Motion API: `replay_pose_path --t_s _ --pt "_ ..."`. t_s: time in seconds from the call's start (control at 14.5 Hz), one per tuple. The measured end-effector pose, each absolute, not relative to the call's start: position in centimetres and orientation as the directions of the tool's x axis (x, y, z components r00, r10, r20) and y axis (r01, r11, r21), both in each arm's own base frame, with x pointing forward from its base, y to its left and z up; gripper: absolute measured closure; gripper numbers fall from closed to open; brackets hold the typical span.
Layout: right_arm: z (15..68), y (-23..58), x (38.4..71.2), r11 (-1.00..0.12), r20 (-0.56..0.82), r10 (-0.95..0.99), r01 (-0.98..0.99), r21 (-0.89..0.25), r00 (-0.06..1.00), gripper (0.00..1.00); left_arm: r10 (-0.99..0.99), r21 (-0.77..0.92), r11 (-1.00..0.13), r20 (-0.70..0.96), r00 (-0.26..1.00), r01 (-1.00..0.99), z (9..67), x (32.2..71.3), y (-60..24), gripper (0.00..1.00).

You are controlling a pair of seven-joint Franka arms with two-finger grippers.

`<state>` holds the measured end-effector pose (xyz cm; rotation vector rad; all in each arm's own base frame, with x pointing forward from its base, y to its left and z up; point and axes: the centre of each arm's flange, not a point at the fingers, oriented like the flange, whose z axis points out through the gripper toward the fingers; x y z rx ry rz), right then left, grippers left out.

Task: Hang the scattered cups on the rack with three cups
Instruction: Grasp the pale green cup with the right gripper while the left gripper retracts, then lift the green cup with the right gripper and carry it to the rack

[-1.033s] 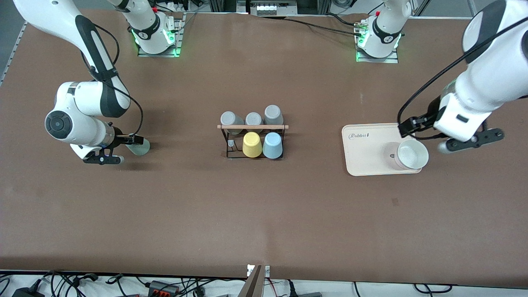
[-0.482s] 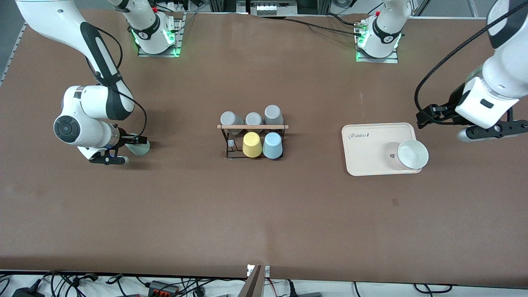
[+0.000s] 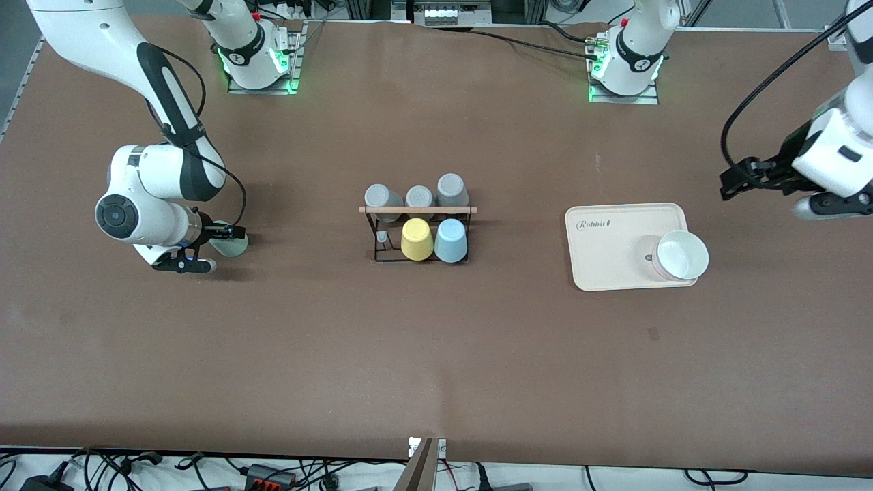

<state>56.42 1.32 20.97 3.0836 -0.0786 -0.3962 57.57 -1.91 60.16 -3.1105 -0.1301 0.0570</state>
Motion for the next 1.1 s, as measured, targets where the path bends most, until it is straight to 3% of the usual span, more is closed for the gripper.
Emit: replay_pose_path --t_s 0.07,0.28,0.55,0.83,1.1 --pt "21.2 1.4 56.5 -0.998 -0.249 -0.054 -0.046 0.038 0.967 0.30 0.080 -0.025 -0.997 -0.034 0.996 0.079 60.6 57.2 -0.9 0.00" --pt "23.0 1.7 57.7 -0.998 -0.251 -0.050 -0.042 0.036 0.967 0.32 0.071 -0.022 -0.997 -0.030 0.997 0.070 61.7 56.4 0.6 0.00" --pt "30.4 4.5 61.3 -1.000 -0.259 -0.013 -0.007 0.025 0.966 0.32 0.083 -0.022 -0.996 -0.037 0.996 0.082 61.7 56.0 1.5 0.00" --pt "36.9 13.4 62.9 -0.999 -0.214 -0.033 -0.037 -0.014 0.976 0.32 0.082 -0.022 -0.996 -0.042 0.996 0.081 61.6 56.0 1.8 0.00" --pt "39.2 25.0 61.2 -0.991 -0.171 -0.135 -0.136 0.004 0.976 0.32 0.080 -0.021 -0.997 -0.028 0.996 0.080 62.2 56.0 1.6 0.00"
